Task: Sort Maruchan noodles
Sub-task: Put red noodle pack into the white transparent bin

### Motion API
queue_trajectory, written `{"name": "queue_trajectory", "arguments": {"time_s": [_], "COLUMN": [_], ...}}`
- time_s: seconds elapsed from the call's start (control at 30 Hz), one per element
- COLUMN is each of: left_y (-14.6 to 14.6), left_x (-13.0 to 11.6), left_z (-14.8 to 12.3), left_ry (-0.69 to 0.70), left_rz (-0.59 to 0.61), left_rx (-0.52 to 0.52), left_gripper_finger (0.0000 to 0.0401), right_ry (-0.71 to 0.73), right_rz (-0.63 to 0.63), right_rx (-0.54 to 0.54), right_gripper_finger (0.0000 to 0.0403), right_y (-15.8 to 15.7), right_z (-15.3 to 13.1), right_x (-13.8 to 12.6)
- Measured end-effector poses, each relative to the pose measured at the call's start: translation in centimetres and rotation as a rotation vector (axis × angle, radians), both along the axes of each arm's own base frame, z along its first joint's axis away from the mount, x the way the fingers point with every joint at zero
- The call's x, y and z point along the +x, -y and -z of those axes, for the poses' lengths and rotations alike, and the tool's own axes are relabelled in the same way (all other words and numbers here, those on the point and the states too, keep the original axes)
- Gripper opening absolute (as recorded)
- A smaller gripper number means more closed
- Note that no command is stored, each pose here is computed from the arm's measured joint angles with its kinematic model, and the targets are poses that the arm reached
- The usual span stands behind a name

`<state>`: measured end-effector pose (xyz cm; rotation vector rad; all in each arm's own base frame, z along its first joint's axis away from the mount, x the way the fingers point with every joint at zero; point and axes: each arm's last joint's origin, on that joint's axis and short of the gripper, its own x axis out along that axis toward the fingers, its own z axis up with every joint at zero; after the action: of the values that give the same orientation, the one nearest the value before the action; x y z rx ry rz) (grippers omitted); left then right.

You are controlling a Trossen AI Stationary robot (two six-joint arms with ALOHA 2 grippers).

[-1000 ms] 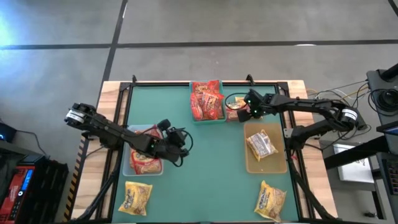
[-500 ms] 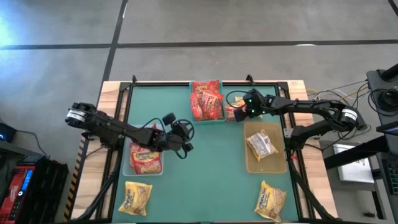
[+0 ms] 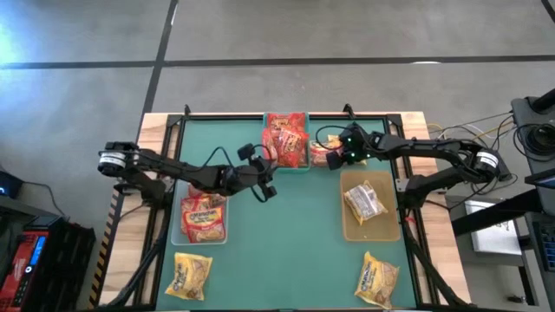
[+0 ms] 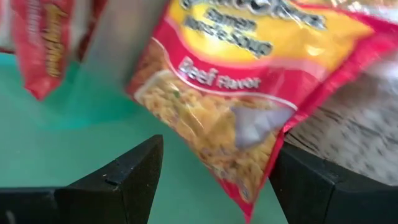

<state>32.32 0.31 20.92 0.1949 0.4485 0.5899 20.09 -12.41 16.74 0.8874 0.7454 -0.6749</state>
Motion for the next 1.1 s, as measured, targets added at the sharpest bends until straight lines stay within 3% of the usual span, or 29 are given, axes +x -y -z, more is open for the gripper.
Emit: {"name": "queue_trajectory", "arguments": {"time_s": [0.27,0.37,0.77,1.1], "left_y": [-1.3,-1.9,-3.7,-3.8], "left_x": [0.8,1.1,1.1,1.1], "left_z": [0.7,1.0,1.0,1.1], "left_ry": [-0.008,-0.002,0.007,-0.004], "left_rz": [0.002,0.022,0.004,0.004], "left_rx": [0.049,0.045,0.042,0.041], "left_gripper_finger": [0.0077,0.0077,0.0077,0.0077], "right_ry": [-0.043,0.004,0.149,0.207], "right_rz": [0.106,0.104,0.091,0.074], "right_rx": [0.113,0.138,0.128,0.11], "right_gripper_finger": [0.026,0.026,0.0257,0.0229], "right_y": [0.0,0.1,1.9,3.0], "right_z": [0.9,1.3,4.2,3.6], "right_x": [-0.8,-0.6,1.6,1.8]}}
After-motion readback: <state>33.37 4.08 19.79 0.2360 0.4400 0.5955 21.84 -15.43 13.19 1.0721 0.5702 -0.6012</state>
